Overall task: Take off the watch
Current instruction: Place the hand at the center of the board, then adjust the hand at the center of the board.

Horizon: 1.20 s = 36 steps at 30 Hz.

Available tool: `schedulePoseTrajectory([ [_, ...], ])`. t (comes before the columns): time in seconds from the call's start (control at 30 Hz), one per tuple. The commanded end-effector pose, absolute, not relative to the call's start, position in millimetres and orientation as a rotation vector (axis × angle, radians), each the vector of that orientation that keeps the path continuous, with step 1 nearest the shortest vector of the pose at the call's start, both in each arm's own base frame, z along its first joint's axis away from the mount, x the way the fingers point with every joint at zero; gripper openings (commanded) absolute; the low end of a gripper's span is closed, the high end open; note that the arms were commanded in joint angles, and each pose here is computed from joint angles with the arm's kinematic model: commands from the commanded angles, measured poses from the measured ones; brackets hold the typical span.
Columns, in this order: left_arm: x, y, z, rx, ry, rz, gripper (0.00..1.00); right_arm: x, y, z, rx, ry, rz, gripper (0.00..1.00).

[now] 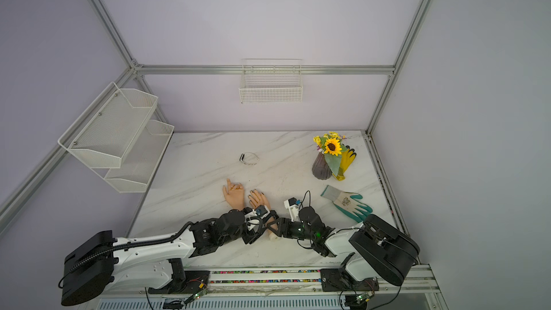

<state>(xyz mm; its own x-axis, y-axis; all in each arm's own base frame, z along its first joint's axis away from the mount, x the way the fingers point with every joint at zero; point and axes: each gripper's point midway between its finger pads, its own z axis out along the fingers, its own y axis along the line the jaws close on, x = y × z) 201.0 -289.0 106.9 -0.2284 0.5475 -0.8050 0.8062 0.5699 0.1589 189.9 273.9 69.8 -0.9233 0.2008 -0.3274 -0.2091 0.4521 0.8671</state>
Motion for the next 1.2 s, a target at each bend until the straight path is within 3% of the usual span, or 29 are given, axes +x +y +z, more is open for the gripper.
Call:
schedulePoseTrajectory([
  [0.0, 212, -301, 122, 1.052, 1.878, -0.418, 0.70, 201, 273, 91, -0.011, 2.234, 1.452, 0.66],
  [0.37, 240, -309, 142, 0.919, 1.905, -0.532, 0.66, 231, 244, 139, 0.133, 2.092, 1.257, 0.73],
  [0.57, 254, -315, 155, 0.880, 1.938, -0.597, 0.63, 242, 232, 128, 0.197, 2.126, 1.155, 0.88],
  [0.8, 258, -334, 137, 0.972, 2.027, -0.610, 0.59, 249, 221, 134, 0.253, 2.101, 1.103, 0.89],
  [1.17, 276, -343, 107, 1.072, 2.319, -0.430, 0.44, 256, 185, 122, 0.447, 2.087, 1.042, 0.88],
])
